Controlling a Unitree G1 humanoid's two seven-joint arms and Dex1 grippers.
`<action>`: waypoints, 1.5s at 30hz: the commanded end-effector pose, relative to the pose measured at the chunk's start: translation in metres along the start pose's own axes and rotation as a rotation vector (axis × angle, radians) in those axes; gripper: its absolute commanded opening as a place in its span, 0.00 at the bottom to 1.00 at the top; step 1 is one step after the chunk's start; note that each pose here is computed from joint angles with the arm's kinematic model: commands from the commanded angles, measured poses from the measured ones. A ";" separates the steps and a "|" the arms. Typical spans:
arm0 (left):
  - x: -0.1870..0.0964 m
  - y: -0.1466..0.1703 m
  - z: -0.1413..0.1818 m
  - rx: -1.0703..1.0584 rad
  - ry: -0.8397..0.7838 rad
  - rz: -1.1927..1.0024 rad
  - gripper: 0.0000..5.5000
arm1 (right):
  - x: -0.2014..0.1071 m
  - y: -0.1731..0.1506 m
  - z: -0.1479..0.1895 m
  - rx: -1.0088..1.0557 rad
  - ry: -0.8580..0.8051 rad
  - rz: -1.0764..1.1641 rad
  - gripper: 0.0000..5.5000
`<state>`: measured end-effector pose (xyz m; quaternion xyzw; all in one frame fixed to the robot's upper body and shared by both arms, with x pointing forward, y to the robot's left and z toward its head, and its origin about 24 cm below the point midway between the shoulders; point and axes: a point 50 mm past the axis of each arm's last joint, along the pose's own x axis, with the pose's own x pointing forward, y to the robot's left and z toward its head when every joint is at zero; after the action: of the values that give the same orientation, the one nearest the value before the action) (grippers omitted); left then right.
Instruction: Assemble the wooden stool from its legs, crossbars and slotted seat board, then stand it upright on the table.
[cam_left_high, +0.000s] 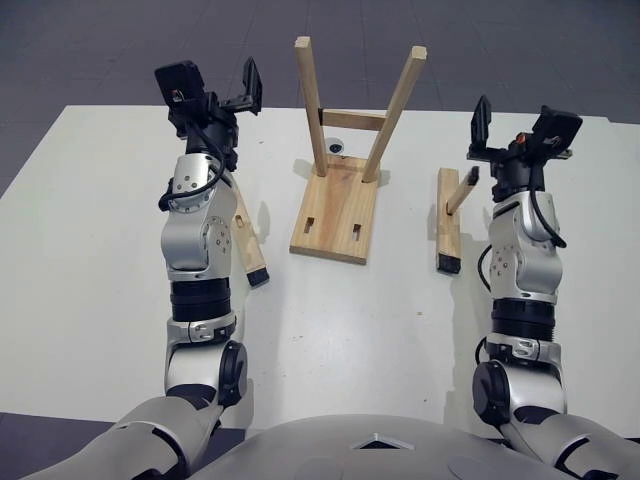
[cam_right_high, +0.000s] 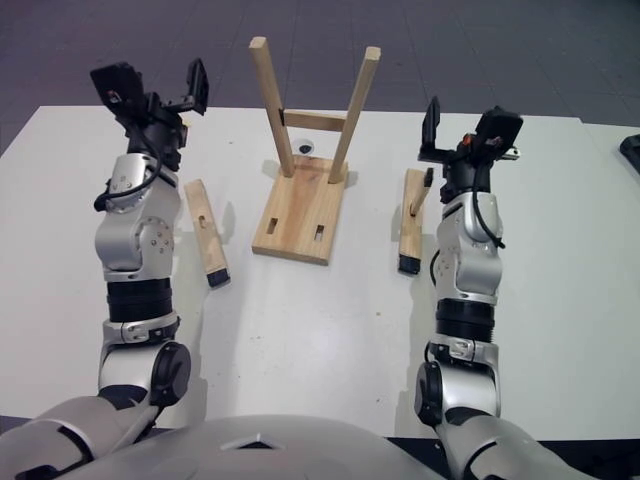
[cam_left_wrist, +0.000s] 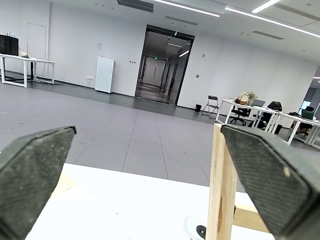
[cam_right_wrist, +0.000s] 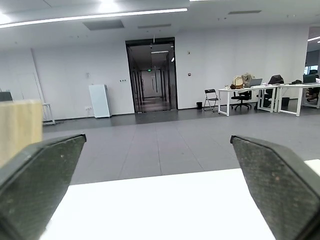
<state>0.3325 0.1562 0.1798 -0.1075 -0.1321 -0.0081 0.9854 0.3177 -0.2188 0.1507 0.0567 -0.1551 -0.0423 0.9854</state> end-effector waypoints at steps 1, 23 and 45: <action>0.002 -0.001 0.003 0.003 -0.012 -0.002 0.98 | -0.005 -0.001 0.009 0.001 -0.003 -0.004 0.98; -0.001 0.007 0.000 0.028 0.067 0.061 0.98 | -0.087 0.008 -0.078 -0.126 0.653 -0.023 0.93; -0.003 0.010 -0.012 0.018 0.262 0.166 0.98 | -0.075 0.008 -0.066 -0.163 0.974 -0.113 0.37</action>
<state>0.3312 0.1659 0.1586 -0.1091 0.0111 0.0611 0.9921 0.2679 -0.1962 0.0618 0.0133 0.3276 -0.0747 0.9418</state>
